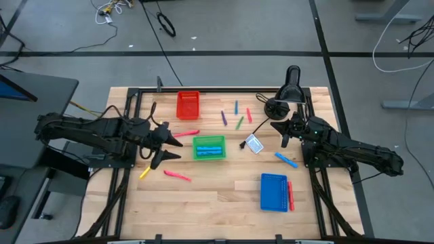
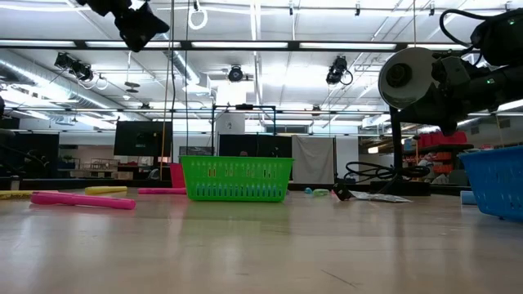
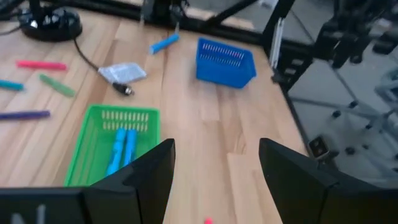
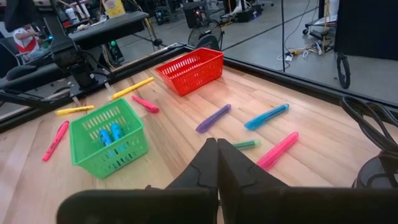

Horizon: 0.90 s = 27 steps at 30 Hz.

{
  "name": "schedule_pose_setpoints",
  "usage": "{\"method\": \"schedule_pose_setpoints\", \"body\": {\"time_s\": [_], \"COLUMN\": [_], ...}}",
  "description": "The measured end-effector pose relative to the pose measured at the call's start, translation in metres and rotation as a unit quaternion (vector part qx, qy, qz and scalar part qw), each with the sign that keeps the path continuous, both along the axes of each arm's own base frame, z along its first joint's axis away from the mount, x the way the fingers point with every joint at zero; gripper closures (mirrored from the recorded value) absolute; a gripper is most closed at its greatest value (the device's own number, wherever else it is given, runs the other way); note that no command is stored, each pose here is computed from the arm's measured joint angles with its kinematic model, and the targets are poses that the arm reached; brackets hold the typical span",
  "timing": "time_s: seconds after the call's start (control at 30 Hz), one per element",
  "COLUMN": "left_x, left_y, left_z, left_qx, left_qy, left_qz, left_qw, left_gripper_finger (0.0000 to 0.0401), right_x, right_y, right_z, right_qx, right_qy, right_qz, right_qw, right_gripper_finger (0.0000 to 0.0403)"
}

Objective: Pick & Place Markers
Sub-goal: Put the bottom large pink pen into the blue bin

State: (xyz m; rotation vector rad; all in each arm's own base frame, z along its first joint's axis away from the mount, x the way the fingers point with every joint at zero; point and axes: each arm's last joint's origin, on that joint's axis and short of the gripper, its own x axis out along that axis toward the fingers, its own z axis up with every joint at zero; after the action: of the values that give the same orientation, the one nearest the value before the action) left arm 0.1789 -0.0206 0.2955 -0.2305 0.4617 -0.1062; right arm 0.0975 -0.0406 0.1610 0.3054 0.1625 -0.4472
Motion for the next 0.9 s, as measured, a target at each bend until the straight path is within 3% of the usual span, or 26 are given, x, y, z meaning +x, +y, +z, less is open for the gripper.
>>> {"method": "schedule_pose_setpoints", "body": {"time_s": [0.3, 0.53, 0.9], "left_x": [-0.001, 0.011, 0.033], "left_y": [-0.001, -0.006, -0.030], "left_z": [-0.012, -0.016, -0.046], "left_qx": [0.026, 0.062, 0.123], "left_qy": [0.123, 0.226, 0.316], "left_qz": [-0.022, -0.056, -0.132], "left_qw": [0.992, 0.970, 0.931], "left_gripper_finger": [0.0163, 0.0163, 0.0163], "right_x": [0.000, 0.000, 0.000], "right_y": [0.000, 0.000, 0.000], "right_z": [0.000, 0.000, 0.000], "right_qx": [0.000, 0.000, 0.000], "right_qy": [0.000, 0.000, 0.000], "right_qz": [0.000, 0.000, 0.000], "right_qw": [1.000, 1.000, 1.000], "right_gripper_finger": [0.0403, 0.0403, 0.0403]}}
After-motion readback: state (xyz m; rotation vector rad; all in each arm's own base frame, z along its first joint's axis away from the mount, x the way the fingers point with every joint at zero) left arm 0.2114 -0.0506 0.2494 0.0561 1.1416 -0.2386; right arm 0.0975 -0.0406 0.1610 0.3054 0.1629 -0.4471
